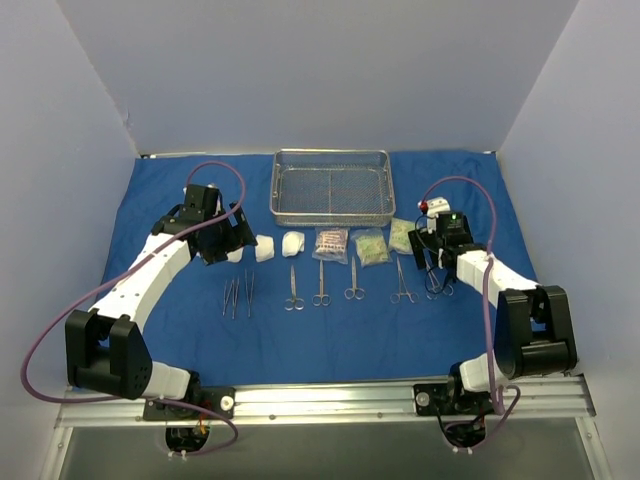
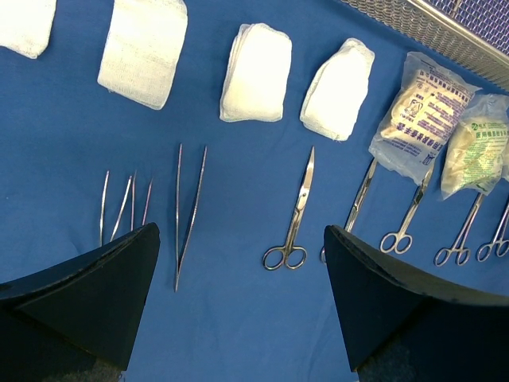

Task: Open and lay out the surgical kit
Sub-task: Place the medical item in the surgical kit.

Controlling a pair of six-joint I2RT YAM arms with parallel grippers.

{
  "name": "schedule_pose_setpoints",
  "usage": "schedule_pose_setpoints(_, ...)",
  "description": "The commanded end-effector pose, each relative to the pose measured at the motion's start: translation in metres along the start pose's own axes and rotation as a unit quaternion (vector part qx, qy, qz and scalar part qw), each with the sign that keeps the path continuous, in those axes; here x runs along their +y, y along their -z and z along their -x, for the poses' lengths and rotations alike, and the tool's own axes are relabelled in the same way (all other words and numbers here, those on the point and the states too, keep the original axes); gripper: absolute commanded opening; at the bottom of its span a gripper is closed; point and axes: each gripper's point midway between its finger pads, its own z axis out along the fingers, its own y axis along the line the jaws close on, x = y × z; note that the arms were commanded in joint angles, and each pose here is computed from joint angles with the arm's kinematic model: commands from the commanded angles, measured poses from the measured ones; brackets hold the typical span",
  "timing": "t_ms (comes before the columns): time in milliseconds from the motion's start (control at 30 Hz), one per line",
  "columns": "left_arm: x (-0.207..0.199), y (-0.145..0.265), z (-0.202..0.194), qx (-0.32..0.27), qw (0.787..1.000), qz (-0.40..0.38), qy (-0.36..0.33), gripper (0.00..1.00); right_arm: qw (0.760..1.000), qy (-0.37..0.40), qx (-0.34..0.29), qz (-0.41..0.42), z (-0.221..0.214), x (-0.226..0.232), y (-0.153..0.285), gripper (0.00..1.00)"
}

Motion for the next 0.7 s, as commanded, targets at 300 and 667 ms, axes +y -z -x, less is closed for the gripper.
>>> schedule_pose_setpoints(300, -0.001, 0.011, 0.010, -0.025, 1.000, 0.003, -0.007, 0.94, 1.000, 0.011, 0.001, -0.002, 0.007, 0.001, -0.031, 1.00)
schedule_pose_setpoints(667, 0.005, 0.014, 0.010, -0.033, 0.999, 0.015, -0.007, 0.94, 0.998, -0.018, 0.036, -0.038, -0.005, -0.013, -0.042, 1.00)
